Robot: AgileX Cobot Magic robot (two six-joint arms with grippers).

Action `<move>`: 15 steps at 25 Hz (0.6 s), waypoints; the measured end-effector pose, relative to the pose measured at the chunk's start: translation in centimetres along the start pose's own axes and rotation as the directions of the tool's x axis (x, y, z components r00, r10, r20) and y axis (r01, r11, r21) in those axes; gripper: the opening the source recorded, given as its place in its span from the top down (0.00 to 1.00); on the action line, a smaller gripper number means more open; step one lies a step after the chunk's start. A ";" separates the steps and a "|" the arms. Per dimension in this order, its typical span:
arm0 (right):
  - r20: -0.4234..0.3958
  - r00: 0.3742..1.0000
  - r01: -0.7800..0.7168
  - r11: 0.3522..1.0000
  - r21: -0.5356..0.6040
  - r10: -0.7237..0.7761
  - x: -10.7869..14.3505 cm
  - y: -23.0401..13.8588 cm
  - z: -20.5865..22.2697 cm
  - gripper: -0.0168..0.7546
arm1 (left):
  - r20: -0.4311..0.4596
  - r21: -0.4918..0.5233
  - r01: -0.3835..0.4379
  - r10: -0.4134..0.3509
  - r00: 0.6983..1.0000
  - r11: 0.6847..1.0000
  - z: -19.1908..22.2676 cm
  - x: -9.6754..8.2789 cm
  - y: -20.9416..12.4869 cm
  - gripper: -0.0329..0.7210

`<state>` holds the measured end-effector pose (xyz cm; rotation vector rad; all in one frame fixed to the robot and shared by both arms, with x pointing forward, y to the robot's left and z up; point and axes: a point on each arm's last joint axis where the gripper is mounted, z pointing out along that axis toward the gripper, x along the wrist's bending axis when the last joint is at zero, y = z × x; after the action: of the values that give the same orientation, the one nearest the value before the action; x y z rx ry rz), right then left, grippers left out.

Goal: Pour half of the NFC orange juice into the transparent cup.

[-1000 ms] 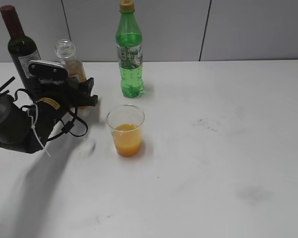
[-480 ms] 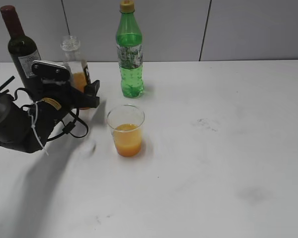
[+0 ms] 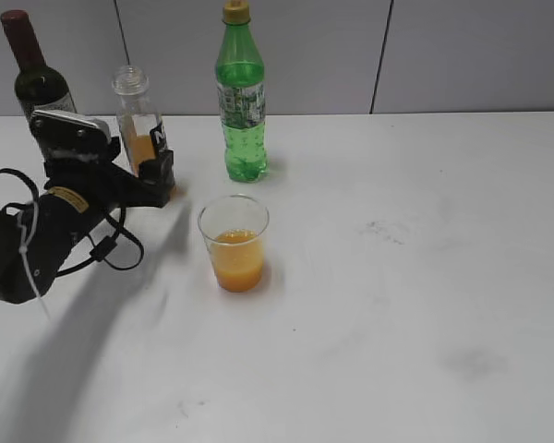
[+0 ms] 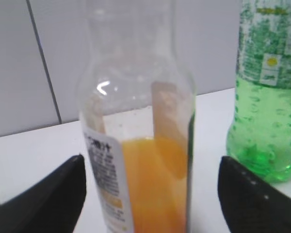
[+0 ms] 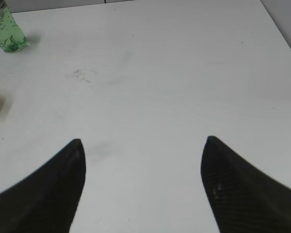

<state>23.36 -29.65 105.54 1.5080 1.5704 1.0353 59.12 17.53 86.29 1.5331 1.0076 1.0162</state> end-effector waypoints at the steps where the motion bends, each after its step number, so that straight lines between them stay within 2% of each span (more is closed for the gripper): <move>1: 0.000 1.000 0.000 1.000 0.000 0.000 0.0 0.0 0.0 0.24 | 0.002 -0.001 -0.001 0.001 1.000 1.000 -0.5 0.0 0.2 0.09; 10: 0.000 1.000 0.000 1.000 0.000 0.000 0.0 0.0 0.0 0.24 | 0.004 0.015 -0.005 0.005 1.000 1.000 -6.1 0.6 1.7 0.10; 15: 0.000 1.000 0.000 1.000 0.000 0.000 0.0 0.0 0.0 0.24 | 0.004 0.115 0.015 -0.015 1.000 0.993 -7.4 1.0 3.9 0.11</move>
<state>23.36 -29.65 105.54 1.5080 1.5704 1.0353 52.80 19.97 91.33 1.6181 1.0890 0.9577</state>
